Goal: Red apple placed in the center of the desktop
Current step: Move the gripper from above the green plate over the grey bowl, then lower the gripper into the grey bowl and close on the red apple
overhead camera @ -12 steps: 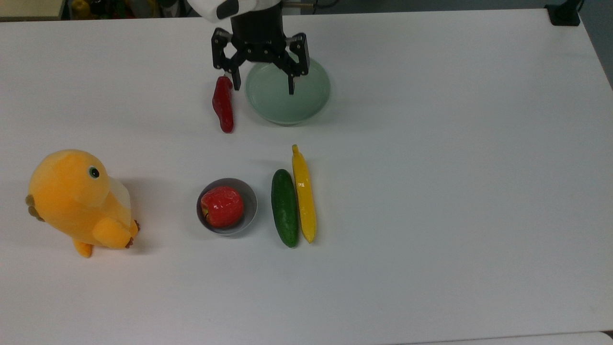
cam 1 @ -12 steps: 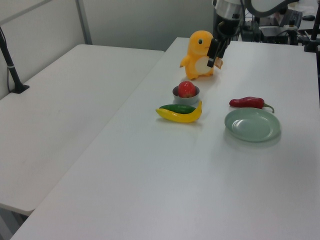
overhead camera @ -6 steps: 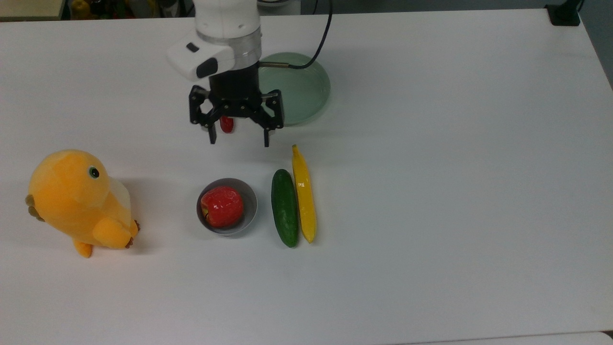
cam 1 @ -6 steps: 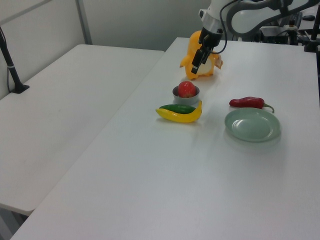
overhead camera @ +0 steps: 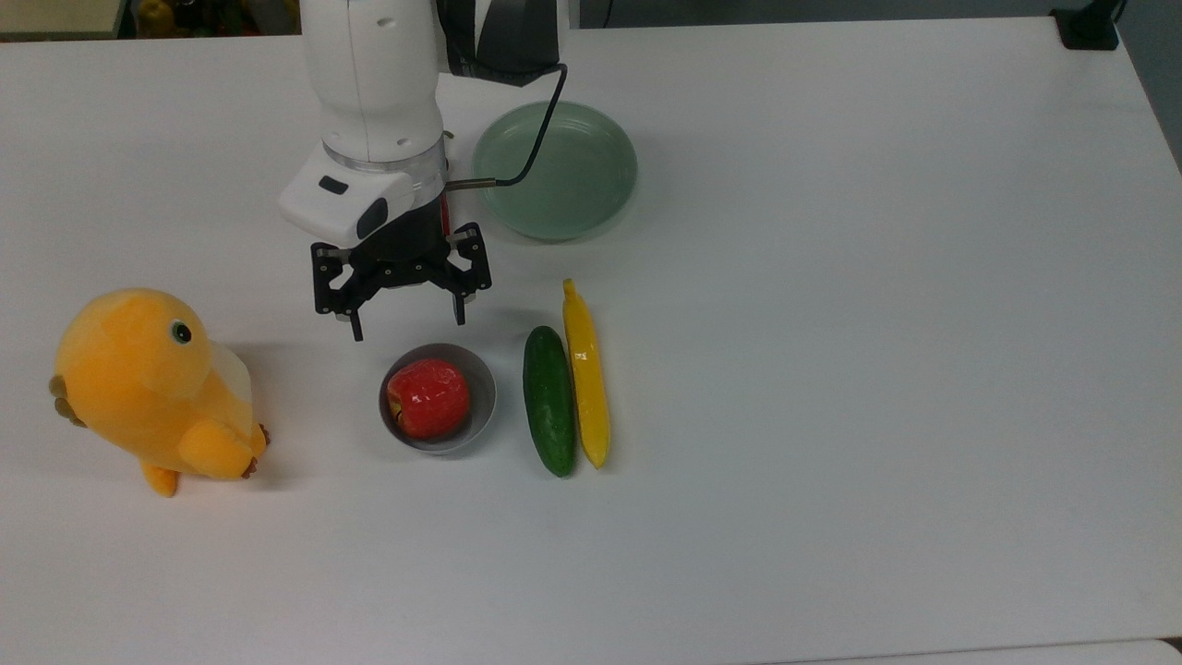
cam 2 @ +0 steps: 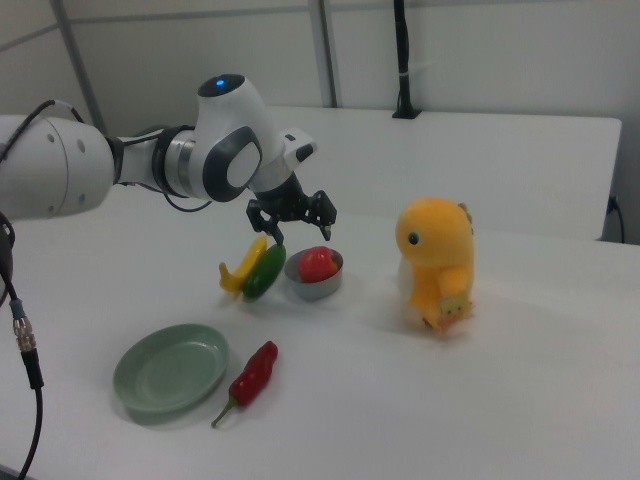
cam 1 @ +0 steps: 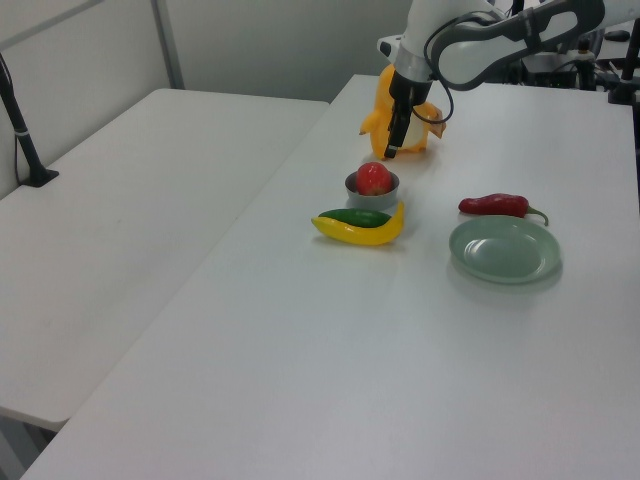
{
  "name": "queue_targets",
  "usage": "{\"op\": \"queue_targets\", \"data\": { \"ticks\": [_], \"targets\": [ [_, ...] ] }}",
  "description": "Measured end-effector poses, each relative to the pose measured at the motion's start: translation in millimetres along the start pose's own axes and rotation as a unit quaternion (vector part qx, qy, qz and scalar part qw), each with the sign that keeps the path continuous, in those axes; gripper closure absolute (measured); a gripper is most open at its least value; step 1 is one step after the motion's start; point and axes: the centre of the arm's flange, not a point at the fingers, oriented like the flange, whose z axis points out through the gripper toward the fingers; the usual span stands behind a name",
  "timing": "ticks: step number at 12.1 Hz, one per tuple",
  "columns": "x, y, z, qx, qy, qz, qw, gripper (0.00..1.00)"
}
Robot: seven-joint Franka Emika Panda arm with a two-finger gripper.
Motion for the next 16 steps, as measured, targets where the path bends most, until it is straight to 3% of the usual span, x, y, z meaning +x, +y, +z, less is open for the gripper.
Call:
{"op": "queue_targets", "data": {
  "ticks": [6,12,14,16],
  "targets": [
    [6.5,-8.0,56.9,-0.024,-0.035,-0.052,0.9978,0.00],
    [13.1,-9.6,76.2,-0.033,-0.040,-0.066,0.9964,0.00],
    [11.8,-11.3,83.4,-0.043,-0.049,-0.081,0.9946,0.04],
    [13.1,-14.6,84.3,-0.044,-0.049,-0.087,0.9940,0.28]
  ]
}}
